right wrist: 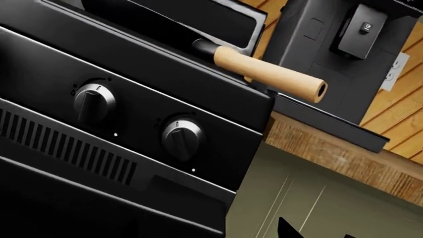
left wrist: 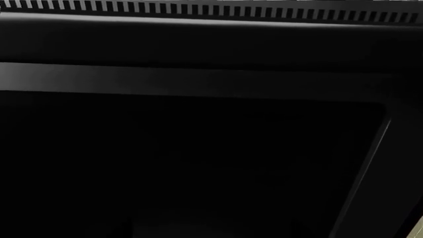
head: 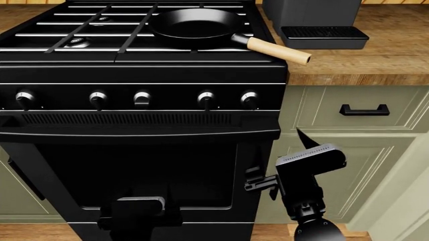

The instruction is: Turn off the front right burner of the stove.

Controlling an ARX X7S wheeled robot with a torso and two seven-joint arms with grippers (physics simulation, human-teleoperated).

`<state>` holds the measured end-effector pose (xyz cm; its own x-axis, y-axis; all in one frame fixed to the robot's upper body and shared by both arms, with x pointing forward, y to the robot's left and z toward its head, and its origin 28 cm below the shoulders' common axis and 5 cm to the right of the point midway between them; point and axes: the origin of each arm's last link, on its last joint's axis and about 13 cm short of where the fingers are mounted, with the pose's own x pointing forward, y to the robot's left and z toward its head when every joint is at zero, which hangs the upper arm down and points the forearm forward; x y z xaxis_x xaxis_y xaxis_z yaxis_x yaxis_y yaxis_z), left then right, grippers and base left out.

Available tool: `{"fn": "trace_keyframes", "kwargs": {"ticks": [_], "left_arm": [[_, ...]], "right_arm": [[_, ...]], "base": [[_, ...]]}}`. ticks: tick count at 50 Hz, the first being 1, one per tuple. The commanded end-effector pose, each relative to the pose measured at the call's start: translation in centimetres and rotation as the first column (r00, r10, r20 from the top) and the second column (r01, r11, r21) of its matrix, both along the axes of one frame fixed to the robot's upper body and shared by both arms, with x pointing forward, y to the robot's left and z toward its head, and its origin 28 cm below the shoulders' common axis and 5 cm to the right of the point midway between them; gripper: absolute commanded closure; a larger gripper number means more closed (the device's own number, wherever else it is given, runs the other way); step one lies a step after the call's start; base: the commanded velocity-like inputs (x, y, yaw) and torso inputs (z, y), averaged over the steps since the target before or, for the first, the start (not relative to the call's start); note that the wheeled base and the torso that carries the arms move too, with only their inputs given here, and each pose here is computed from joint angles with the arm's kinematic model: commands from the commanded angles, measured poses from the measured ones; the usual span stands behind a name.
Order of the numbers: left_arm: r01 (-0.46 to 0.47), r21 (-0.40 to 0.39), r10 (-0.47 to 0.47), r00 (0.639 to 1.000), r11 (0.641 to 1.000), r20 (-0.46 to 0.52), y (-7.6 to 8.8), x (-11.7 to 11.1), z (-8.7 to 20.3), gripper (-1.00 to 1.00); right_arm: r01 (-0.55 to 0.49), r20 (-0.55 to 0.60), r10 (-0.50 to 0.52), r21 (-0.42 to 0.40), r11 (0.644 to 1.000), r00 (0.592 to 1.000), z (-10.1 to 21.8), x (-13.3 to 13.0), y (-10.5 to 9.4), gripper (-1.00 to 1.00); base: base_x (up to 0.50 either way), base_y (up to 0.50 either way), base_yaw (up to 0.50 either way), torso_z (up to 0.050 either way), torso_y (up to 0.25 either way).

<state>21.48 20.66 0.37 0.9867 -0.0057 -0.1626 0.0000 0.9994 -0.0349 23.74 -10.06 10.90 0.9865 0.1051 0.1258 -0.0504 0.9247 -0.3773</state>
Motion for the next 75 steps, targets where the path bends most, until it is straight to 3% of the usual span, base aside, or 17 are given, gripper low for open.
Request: {"fn": "trace_keyframes", "kwargs": {"ticks": [1, 13, 27, 40, 49, 54, 61, 75], "left_arm": [[0.008, -0.001, -0.008, 1.0, 1.0, -0.02, 0.0, -0.1, -0.1, -1.0], [0.01, -0.011, -0.01, 1.0, 1.0, -0.018, 0.1, 0.2, 0.0, -1.0], [0.011, -0.015, -0.011, 1.0, 1.0, -0.007, 0.2, 0.5, 0.3, -1.0], [0.013, -0.009, -0.013, 1.0, 1.0, -0.017, 0.1, 0.4, 0.1, -1.0], [0.007, -0.016, -0.007, 1.0, 1.0, -0.03, 0.1, 0.4, 0.0, -1.0], [-0.001, -0.019, 0.0, 0.999, 1.0, -0.035, 0.1, 0.5, 0.1, -1.0], [0.0, -0.021, 0.0, 0.999, 1.0, -0.036, 0.2, 0.4, 0.1, -1.0], [-0.007, -0.033, 0.005, 0.998, 0.999, -0.058, 0.3, 0.7, -0.1, -1.0]], "right_arm": [[-0.082, 0.0, 0.082, 0.032, 0.996, 0.997, 2.0, 1.1, 0.1, -1.0], [-0.108, 0.0, 0.108, 0.03, 0.994, 0.994, 3.4, 2.7, 0.2, -1.0], [-0.104, 0.023, 0.109, -0.143, 0.984, 0.994, 4.7, 4.9, 0.9, -1.0], [-0.12, -0.002, 0.122, -0.223, 0.967, 0.992, 4.1, 5.9, 1.4, -1.0], [-0.103, -0.032, 0.098, -0.309, 0.945, 0.995, 4.0, 6.0, 1.5, -1.0], [-0.068, -0.034, 0.06, -0.414, 0.908, 0.998, 4.1, 6.1, 1.5, -1.0], [-0.066, -0.027, 0.06, -0.464, 0.883, 0.998, 4.2, 6.5, 1.6, -1.0], [-0.079, -0.014, 0.082, -0.463, 0.883, 0.997, 3.8, 8.0, 1.8, -1.0]], "base": [[0.0, 0.0, 0.0, 0.0, 0.0], [0.0, 0.0, 0.0, 0.0, 0.0], [0.0, 0.0, 0.0, 0.0, 0.0], [0.0, 0.0, 0.0, 0.0, 0.0], [0.0, 0.0, 0.0, 0.0, 0.0], [0.0, 0.0, 0.0, 0.0, 0.0], [0.0, 0.0, 0.0, 0.0, 0.0], [0.0, 0.0, 0.0, 0.0, 0.0]]}}
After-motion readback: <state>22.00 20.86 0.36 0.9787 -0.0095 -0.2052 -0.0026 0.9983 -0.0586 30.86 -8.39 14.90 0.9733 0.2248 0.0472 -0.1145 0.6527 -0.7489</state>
